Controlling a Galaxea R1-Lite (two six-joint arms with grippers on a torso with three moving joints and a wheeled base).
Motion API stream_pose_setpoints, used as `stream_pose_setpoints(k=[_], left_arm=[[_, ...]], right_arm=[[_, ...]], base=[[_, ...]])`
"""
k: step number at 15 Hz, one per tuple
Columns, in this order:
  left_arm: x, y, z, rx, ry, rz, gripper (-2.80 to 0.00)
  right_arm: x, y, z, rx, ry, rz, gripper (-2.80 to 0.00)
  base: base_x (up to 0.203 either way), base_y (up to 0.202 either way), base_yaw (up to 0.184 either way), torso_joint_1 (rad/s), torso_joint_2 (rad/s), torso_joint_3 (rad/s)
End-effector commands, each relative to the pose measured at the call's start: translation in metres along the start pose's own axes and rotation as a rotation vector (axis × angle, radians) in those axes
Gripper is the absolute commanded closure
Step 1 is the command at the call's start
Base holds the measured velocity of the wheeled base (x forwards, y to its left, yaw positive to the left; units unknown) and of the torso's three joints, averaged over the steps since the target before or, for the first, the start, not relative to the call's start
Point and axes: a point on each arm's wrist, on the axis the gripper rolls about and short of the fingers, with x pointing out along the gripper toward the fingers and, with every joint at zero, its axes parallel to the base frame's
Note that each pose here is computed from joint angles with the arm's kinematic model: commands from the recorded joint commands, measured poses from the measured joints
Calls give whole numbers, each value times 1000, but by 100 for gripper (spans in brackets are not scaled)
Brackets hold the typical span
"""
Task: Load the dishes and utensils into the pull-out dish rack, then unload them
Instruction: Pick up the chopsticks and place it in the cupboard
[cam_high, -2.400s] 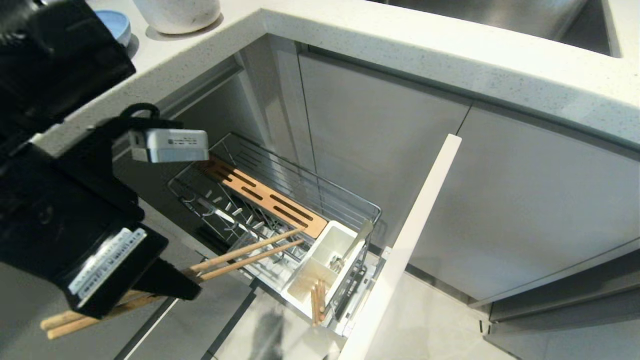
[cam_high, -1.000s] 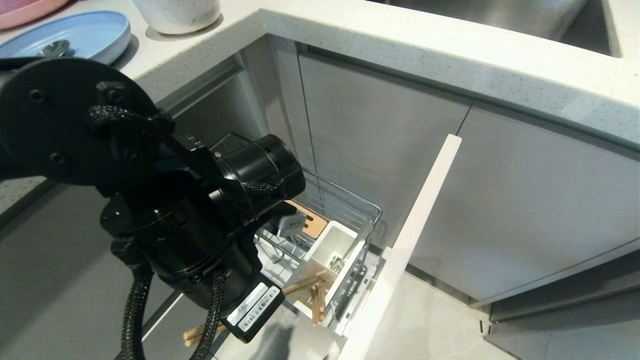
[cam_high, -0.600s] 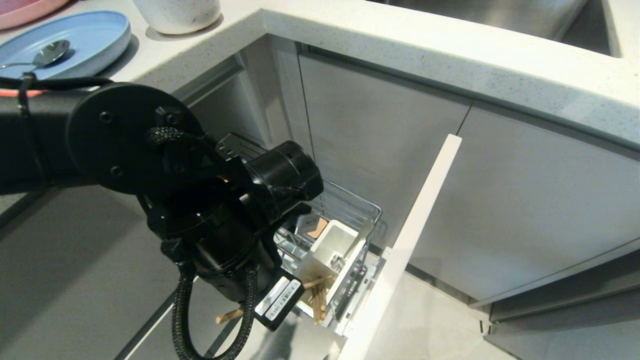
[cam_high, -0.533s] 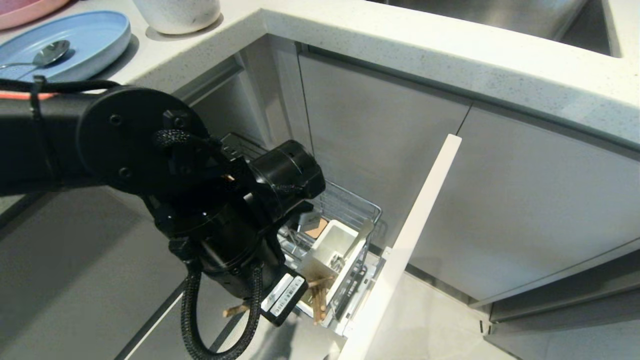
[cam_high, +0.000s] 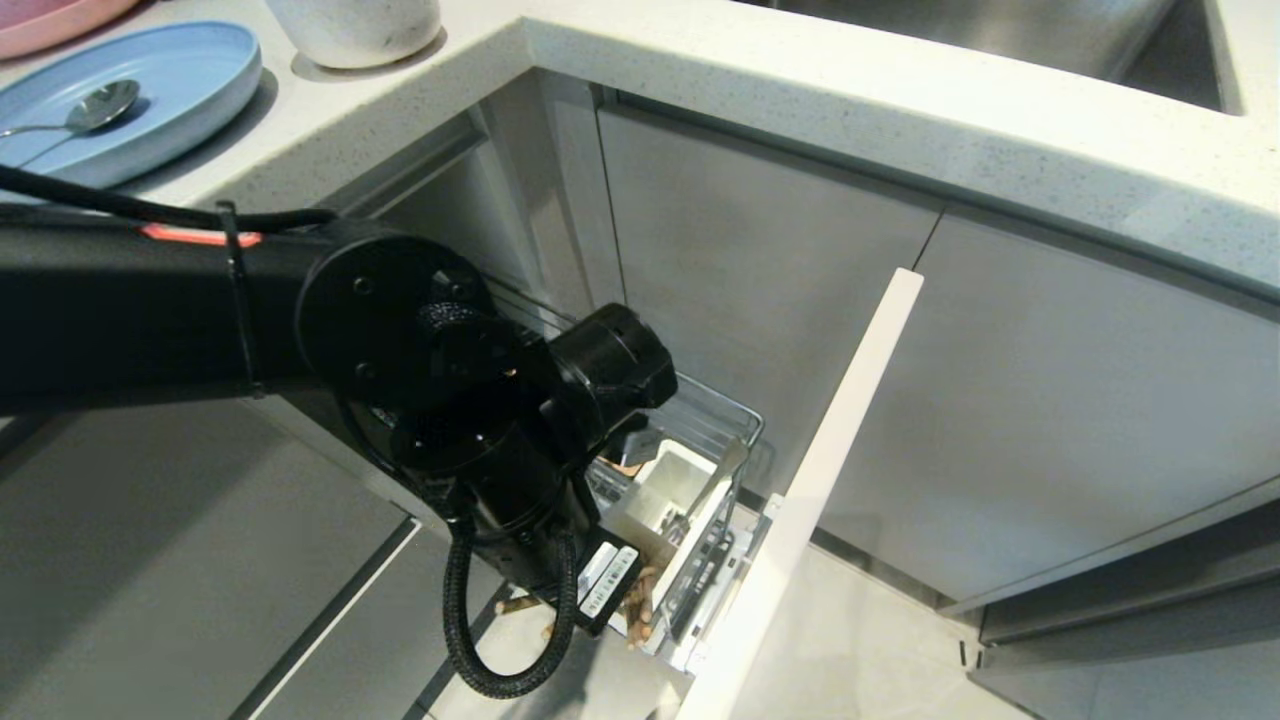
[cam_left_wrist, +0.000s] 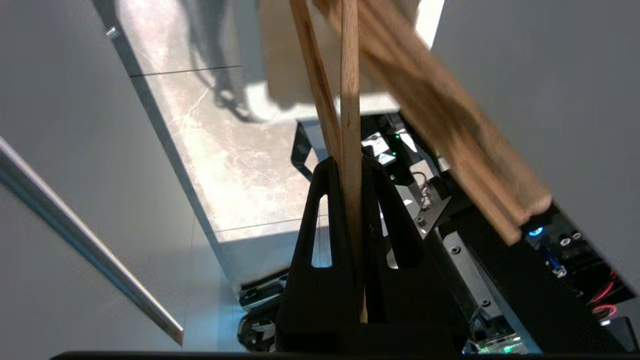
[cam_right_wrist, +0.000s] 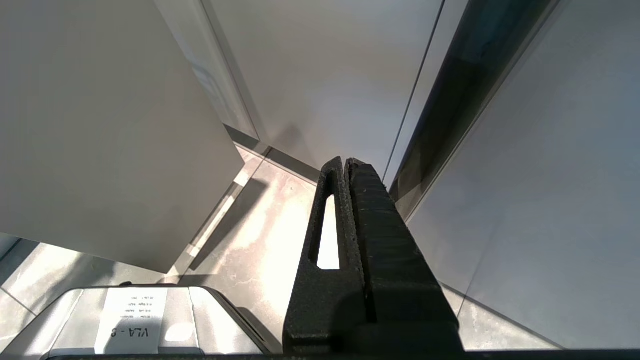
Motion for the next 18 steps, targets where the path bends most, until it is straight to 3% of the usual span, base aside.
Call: stream_pose_setpoints(k=[1, 15, 16, 18], left_arm=[[8, -2, 3, 0, 25, -9, 0], [2, 3, 3, -14, 2, -17, 0], [1, 4, 3, -15, 1, -17, -280], [0, 4, 3, -16, -2, -17, -280]], right_arm=[[0, 0, 0, 0, -3, 1, 0], [0, 0, 0, 0, -4, 0, 0], [0, 0, 0, 0, -3, 1, 0], [0, 0, 0, 0, -3, 1, 0]], base=[[0, 0, 0, 0, 0, 0], [0, 0, 0, 0, 0, 0], [0, 0, 0, 0, 0, 0], [0, 0, 0, 0, 0, 0]])
